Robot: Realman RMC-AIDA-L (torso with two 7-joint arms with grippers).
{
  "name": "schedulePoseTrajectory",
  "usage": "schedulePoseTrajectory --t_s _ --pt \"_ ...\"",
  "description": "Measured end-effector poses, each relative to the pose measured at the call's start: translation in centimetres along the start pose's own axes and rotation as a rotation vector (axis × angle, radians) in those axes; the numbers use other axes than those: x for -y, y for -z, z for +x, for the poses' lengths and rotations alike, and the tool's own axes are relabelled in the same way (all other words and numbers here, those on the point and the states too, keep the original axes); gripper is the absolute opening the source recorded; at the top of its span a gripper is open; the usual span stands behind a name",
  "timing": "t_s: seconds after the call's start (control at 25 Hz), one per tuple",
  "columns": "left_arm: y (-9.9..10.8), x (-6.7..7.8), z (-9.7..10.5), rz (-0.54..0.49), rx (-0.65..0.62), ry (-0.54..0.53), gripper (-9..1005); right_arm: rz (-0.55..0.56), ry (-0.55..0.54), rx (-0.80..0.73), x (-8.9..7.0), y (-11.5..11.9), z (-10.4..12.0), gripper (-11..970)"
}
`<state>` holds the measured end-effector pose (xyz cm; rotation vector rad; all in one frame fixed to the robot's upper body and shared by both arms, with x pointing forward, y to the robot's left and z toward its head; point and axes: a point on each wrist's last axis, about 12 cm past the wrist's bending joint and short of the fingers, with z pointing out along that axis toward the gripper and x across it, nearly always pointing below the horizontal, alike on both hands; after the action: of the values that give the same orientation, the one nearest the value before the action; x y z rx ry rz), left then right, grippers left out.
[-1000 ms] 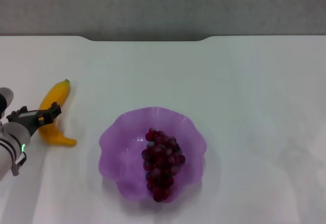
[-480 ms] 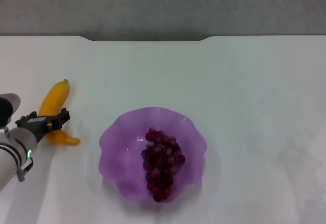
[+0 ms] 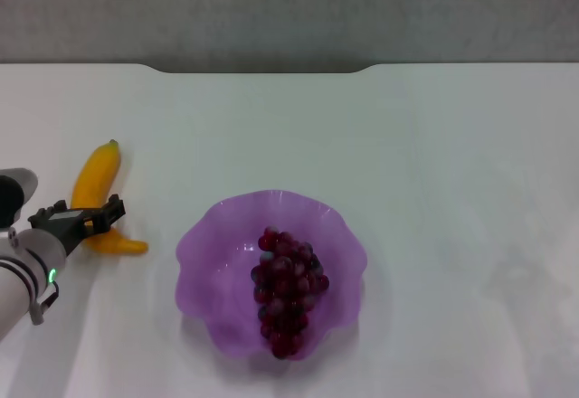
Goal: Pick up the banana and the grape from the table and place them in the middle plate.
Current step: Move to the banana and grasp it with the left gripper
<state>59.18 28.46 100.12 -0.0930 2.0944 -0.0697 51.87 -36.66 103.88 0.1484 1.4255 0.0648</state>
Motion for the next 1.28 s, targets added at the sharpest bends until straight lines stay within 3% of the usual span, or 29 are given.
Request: schedulePoseTrajectory --t_s 1.28 --pt "0.47 -0.99 0.78 -0.020 -0.004 0.006 871 -0.035 -0.001 -0.005 -0.51 -0.22 0.03 -1"
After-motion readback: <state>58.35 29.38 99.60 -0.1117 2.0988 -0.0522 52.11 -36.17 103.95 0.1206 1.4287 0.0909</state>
